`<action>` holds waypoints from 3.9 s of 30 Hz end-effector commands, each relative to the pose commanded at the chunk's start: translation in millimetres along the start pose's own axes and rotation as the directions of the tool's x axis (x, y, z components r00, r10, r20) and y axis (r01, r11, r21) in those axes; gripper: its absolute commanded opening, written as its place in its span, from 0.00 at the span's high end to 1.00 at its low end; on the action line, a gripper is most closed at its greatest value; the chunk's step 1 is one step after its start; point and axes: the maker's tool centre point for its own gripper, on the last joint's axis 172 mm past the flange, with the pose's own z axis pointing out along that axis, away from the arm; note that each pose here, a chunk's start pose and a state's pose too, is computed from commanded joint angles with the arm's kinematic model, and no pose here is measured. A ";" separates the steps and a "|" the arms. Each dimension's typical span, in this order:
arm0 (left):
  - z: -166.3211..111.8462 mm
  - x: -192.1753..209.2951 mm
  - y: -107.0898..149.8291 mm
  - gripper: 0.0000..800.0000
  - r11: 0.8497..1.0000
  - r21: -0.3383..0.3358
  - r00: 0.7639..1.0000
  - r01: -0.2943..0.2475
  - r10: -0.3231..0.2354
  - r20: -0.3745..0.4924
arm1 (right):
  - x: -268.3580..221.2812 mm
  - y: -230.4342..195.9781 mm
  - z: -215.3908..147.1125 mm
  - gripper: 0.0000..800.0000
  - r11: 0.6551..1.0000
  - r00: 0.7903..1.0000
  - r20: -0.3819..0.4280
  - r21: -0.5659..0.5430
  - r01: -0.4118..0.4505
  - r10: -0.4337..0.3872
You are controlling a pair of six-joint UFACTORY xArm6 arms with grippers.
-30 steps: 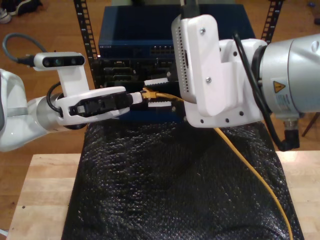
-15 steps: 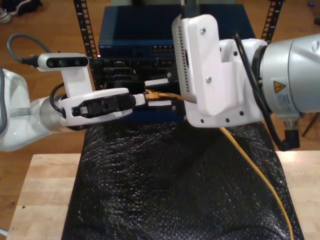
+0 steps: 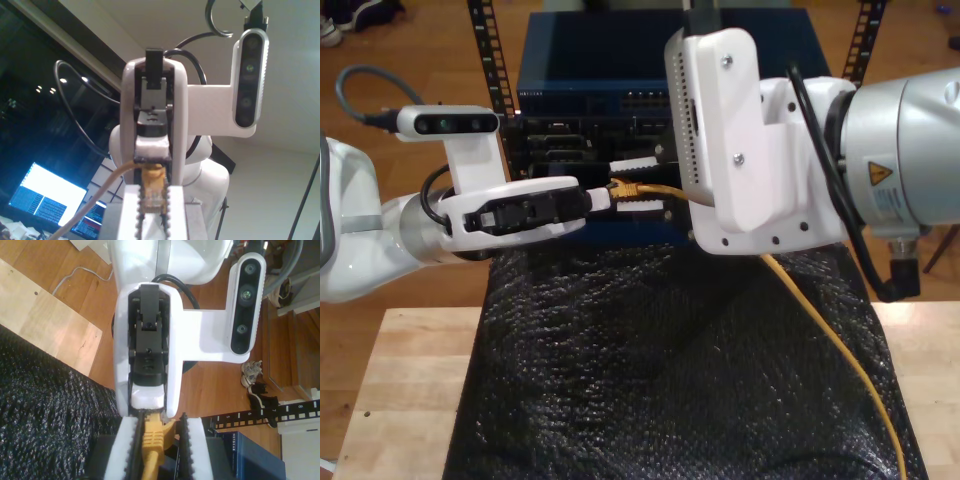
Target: Grab the cable and plug it in
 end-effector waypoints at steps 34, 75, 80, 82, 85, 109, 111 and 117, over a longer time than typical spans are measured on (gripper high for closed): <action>-1.5 -0.4 4.9 0.74 0.999 -0.032 0.999 0.043 -0.044 -0.016 | 0.4 -0.1 -0.5 1.00 1.000 1.000 -0.001 0.000 -0.003 0.003; -64.3 34.0 -37.2 0.01 0.938 0.333 0.995 -0.098 0.095 0.025 | -87.8 21.4 -8.5 1.00 0.969 0.958 0.143 -0.046 -0.243 0.247; -79.7 24.8 -41.6 0.01 0.909 0.402 0.990 -0.106 0.059 0.130 | -127.1 10.8 -16.5 1.00 0.942 0.921 0.201 -0.028 -0.334 0.333; -79.1 23.5 -40.0 0.01 0.899 0.418 0.980 -0.133 0.056 0.192 | -146.4 5.5 -21.8 1.00 0.924 0.898 0.227 -0.027 -0.382 0.378; -82.2 20.4 -39.8 0.01 0.883 0.444 0.968 -0.150 0.040 0.248 | -164.5 -0.7 -30.0 1.00 0.894 0.861 0.254 -0.035 -0.447 0.441; -202.7 -42.3 13.2 0.01 0.740 0.523 0.683 -0.423 -0.119 0.721 | -261.0 -88.1 -33.4 1.00 0.729 0.668 0.507 0.108 -0.676 0.545; -208.7 -49.0 21.9 0.01 0.745 0.495 0.639 -0.448 -0.121 0.760 | -263.9 -91.7 -36.3 1.00 0.727 0.664 0.521 0.115 -0.677 0.536; -234.6 -65.9 50.1 0.01 0.741 0.461 0.566 -0.488 -0.133 0.813 | -278.0 -106.6 -39.0 1.00 0.705 0.628 0.576 0.122 -0.699 0.523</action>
